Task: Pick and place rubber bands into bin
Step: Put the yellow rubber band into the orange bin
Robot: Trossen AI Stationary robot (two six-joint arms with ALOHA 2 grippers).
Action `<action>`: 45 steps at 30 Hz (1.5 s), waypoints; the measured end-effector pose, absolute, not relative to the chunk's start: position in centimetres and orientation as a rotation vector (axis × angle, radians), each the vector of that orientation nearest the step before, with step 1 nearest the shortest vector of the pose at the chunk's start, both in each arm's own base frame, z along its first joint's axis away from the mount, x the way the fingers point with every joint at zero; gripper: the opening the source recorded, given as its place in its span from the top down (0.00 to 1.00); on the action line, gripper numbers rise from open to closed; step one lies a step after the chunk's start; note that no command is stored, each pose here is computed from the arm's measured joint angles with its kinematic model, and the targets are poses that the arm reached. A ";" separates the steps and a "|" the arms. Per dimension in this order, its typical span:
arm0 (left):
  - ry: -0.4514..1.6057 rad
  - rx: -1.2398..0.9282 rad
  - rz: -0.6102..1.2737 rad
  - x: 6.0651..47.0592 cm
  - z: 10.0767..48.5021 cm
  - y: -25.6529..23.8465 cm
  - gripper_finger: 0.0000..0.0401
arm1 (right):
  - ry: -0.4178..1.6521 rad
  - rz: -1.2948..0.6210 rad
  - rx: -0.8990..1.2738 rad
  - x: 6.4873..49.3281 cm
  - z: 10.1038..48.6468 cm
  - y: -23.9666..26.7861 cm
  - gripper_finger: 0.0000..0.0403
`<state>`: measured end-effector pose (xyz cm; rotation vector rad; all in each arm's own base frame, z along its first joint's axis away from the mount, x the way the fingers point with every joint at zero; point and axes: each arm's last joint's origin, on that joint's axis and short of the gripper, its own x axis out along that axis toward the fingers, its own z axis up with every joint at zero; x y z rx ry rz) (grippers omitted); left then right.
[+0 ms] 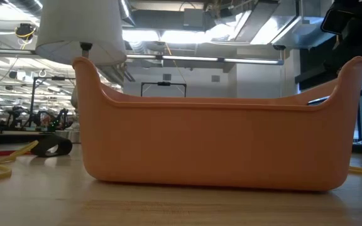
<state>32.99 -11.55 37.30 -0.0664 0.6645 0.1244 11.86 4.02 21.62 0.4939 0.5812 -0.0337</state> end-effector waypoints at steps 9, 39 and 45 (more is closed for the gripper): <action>0.865 -0.124 -0.041 36.2 32.4 -12.5 1.00 | 0.592 -0.037 0.488 12.5 21.4 4.3 0.99; 0.881 -0.101 -0.173 37.1 32.0 -11.7 1.00 | 0.610 -0.088 0.624 12.8 21.2 4.4 0.99; 0.920 -0.112 -0.146 37.3 30.4 -13.8 1.00 | 0.612 -0.104 0.672 12.8 21.1 4.4 0.99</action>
